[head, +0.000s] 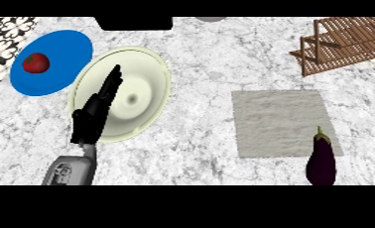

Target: Pick the lemon from the placemat and place it in the tiered shelf

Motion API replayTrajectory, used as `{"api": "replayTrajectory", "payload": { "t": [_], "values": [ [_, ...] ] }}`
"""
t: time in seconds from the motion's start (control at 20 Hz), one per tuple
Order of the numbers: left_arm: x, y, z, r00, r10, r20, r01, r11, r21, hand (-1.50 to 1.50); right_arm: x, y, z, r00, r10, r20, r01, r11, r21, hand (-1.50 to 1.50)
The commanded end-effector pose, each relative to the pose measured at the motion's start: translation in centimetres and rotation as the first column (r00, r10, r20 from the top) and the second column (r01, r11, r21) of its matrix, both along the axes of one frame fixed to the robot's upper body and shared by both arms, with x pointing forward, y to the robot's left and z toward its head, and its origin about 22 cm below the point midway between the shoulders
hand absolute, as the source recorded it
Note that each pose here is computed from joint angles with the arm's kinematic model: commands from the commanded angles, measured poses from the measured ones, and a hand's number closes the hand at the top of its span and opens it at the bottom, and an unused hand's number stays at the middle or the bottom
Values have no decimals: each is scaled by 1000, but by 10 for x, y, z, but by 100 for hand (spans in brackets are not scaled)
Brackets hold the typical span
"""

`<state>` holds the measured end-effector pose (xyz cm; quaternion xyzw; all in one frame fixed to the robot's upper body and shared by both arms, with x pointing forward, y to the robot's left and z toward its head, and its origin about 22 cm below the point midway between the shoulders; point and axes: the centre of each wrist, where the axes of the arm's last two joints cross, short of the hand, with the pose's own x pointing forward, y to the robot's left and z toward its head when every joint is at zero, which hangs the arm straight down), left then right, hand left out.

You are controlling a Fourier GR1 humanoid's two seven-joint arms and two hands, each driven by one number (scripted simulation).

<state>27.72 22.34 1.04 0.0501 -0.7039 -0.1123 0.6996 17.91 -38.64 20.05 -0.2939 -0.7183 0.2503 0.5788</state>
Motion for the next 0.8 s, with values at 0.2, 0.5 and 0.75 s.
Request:
{"api": "replayTrajectory", "payload": {
  "t": [0.2,0.5,0.75],
  "values": [
    [4,5,11,1000,4,-2,-4,1000,18,0,14,-11,71,970,-189,155,185,982,42,150],
    [4,-2,0,1000,-13,19,13,1000,-11,0,34,-40,113,945,-258,200,257,966,32,150],
    [6,2,16,1000,-24,4,24,1000,-2,0,55,-35,128,930,-296,216,296,955,35,150]
  ]
}}
